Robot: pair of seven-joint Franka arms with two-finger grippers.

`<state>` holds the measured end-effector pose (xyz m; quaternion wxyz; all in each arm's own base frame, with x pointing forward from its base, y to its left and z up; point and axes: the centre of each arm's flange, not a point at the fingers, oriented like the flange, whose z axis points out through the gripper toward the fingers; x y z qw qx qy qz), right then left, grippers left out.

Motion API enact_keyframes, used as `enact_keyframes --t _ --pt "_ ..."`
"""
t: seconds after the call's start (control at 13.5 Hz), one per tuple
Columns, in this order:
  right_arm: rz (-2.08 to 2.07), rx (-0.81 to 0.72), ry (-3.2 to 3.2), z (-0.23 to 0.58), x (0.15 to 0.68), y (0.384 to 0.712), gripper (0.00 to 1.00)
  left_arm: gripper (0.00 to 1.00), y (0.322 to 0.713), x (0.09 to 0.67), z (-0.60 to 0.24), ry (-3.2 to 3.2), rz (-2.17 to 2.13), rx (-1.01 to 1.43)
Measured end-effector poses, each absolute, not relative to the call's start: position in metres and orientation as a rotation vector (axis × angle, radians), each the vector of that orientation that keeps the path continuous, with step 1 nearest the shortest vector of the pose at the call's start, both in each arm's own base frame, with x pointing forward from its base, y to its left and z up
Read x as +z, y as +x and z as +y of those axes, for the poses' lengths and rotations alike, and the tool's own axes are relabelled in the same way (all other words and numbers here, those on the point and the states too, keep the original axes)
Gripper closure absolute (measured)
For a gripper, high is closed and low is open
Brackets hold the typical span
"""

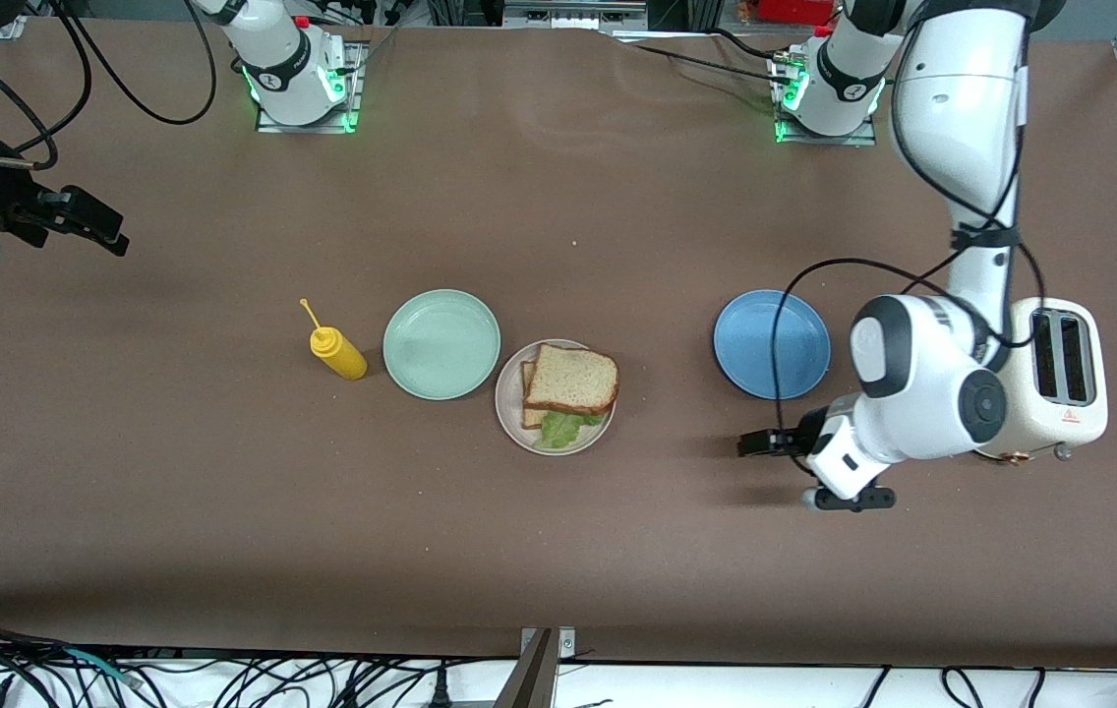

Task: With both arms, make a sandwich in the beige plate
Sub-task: 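Open the left gripper and draw it back toward the toaster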

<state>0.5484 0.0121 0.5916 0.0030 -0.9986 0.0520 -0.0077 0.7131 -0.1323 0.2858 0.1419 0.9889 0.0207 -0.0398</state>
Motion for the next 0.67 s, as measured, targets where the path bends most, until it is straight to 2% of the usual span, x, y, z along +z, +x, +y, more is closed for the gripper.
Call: enact_keyframes --t 0.37,0.67 --pt "0.162 -0.024 -3.131 0.012 0.592 0.548 0.0 0.0 0.702 0.331 -0.065 3.018 0.002 -0.252" --pt "0.162 -0.023 -3.131 0.012 0.591 0.549 0.0 0.0 0.693 0.362 -0.042 3.094 -0.025 -0.303"
